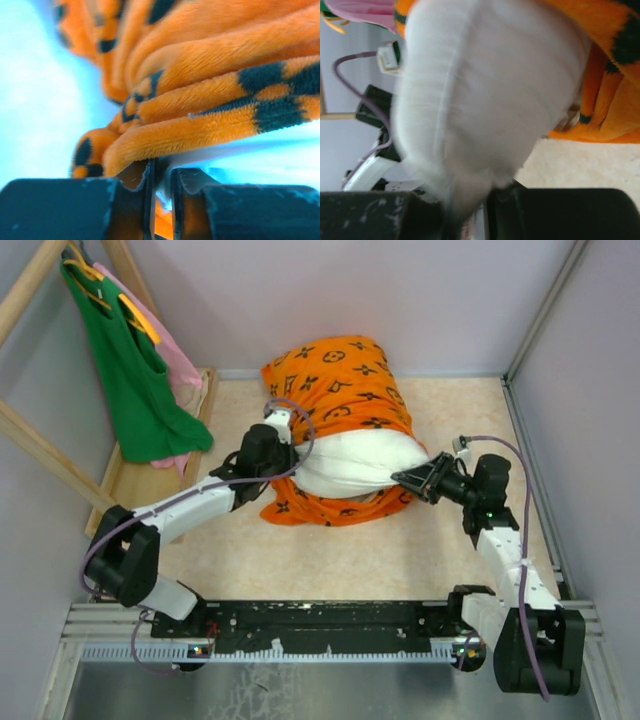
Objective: Remove the pillowcase from the pillow
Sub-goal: Remove the pillow from the pillowcase.
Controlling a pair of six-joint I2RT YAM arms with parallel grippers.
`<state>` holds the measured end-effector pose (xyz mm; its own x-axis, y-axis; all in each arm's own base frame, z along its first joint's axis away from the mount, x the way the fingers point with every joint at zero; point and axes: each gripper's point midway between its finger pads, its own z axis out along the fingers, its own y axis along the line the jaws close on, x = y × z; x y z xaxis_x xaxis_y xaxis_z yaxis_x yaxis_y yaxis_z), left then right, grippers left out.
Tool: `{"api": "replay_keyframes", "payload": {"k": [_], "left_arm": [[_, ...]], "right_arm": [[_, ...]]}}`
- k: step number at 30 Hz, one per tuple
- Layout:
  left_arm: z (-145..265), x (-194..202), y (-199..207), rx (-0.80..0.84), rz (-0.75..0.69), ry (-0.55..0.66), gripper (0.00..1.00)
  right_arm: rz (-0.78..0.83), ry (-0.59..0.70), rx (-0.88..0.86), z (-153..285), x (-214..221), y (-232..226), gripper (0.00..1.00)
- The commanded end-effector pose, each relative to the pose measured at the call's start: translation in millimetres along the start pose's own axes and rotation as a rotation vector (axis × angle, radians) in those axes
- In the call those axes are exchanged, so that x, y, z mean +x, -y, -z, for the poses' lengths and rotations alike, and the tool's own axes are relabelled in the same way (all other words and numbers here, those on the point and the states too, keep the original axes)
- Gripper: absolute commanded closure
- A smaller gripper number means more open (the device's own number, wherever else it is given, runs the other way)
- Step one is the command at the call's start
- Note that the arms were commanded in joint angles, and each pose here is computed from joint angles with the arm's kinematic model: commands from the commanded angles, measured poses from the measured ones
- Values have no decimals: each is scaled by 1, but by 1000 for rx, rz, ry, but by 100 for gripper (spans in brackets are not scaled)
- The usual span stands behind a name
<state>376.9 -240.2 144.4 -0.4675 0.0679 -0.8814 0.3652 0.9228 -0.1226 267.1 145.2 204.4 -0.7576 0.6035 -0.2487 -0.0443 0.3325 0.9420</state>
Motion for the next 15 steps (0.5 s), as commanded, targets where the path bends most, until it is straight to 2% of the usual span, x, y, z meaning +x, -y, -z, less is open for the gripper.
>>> {"api": "replay_keyframes", "payload": {"k": [1,5,8,10,11,15], "left_arm": [[31,2,-157,-570,96,54,89],[47,-4,-179,-630,128,94,97],[54,-11,-187,-654,133,108,98],[55,-24,-174,-571,107,125,89],[56,-30,-166,-527,106,140,88],[63,-48,-151,-437,72,220,91]], "right_arm": [[-50,0,-219,17,-15,-45,100],[-86,31,-209,12,-25,-42,100],[-59,69,-132,10,-31,-29,100],[-31,101,-83,10,-35,-24,100],[-11,110,-61,11,-35,-22,100],[25,126,25,13,-34,-9,100]]}}
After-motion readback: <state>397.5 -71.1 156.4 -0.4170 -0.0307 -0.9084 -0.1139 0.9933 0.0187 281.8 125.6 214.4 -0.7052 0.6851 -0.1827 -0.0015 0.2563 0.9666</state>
